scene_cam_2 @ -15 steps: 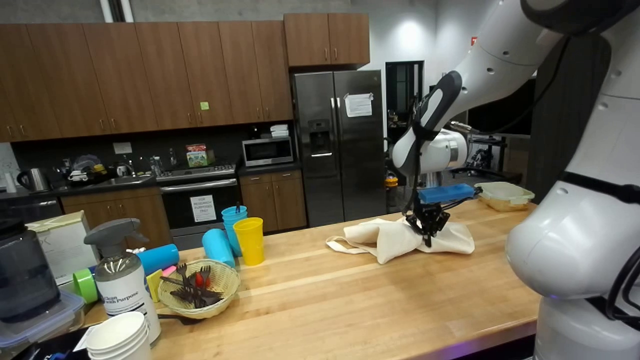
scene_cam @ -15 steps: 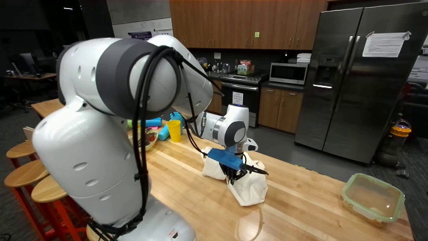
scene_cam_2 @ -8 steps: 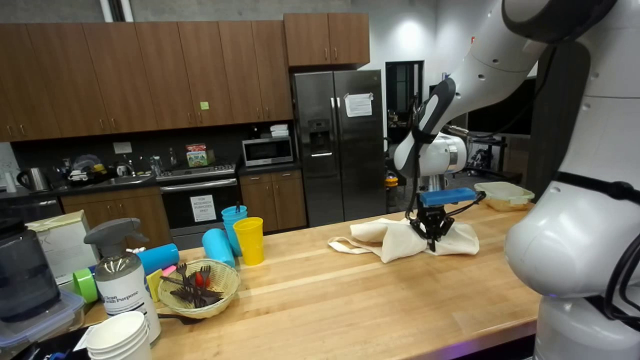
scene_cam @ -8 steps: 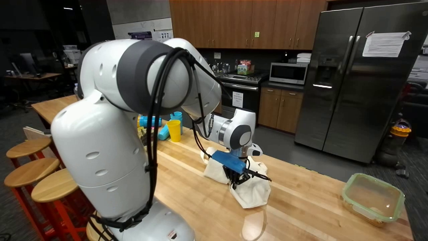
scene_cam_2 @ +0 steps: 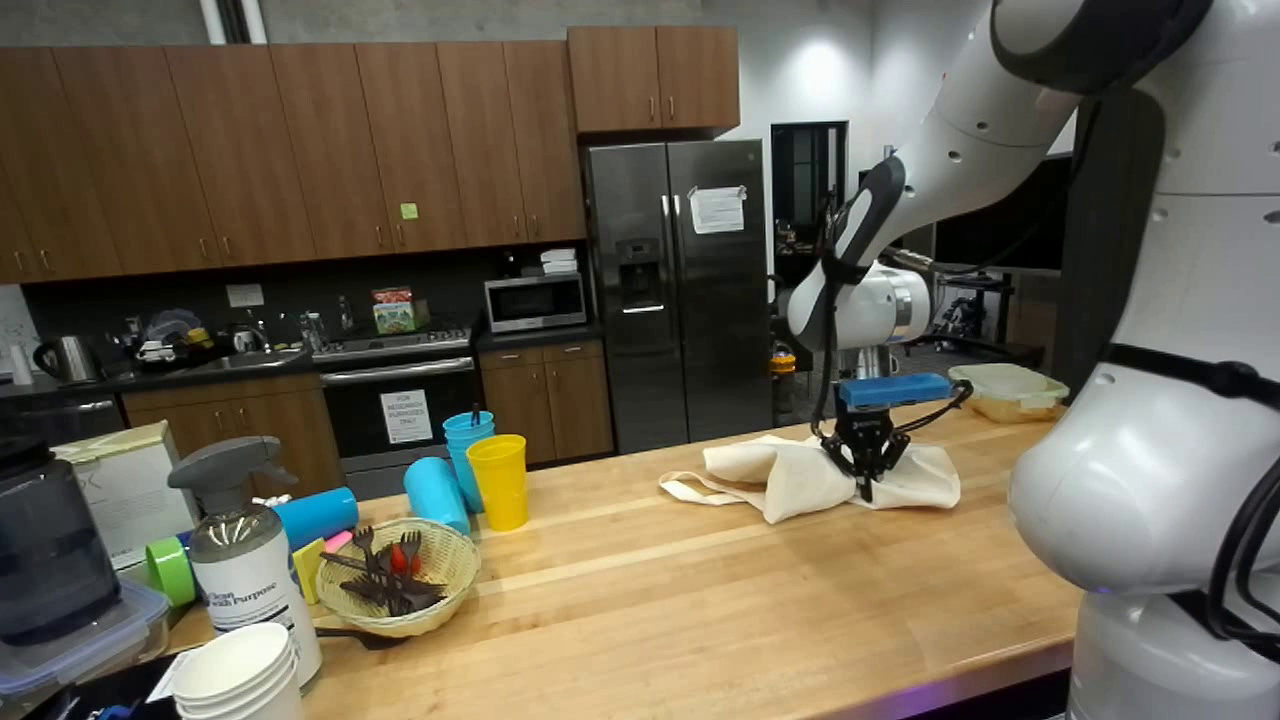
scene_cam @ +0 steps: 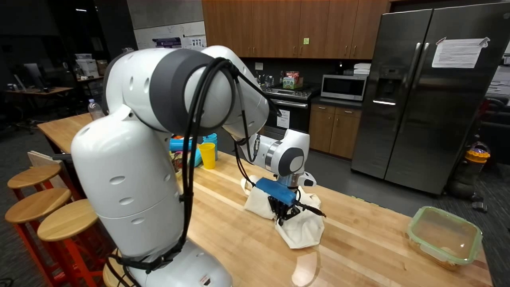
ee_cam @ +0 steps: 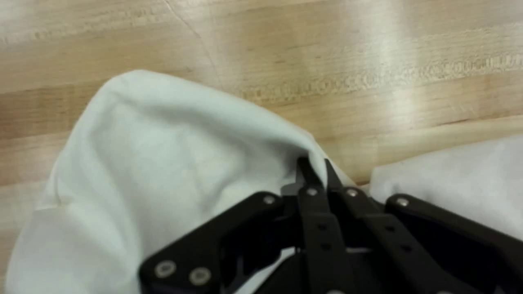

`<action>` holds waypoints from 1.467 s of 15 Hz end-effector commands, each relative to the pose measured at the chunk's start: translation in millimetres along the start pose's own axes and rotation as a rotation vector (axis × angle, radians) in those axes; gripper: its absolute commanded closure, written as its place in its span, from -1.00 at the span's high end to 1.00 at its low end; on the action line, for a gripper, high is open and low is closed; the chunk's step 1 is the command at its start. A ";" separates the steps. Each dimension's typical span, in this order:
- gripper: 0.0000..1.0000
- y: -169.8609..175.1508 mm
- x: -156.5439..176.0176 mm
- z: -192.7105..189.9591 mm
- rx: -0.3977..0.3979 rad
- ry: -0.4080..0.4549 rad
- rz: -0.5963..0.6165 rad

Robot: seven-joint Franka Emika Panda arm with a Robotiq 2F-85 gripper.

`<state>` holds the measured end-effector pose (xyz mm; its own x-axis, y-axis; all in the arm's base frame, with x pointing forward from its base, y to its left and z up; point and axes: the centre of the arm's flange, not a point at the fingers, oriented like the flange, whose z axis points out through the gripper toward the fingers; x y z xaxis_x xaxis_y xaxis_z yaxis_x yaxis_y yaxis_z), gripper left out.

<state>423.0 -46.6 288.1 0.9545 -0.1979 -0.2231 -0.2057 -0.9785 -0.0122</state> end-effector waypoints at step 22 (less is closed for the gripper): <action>-0.98 -42.1 -10.0 -51.4 -0.034 0.138 -0.085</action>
<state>440.7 -12.8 324.2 0.9837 -0.1211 -0.1332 -0.1234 -0.9923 -0.0089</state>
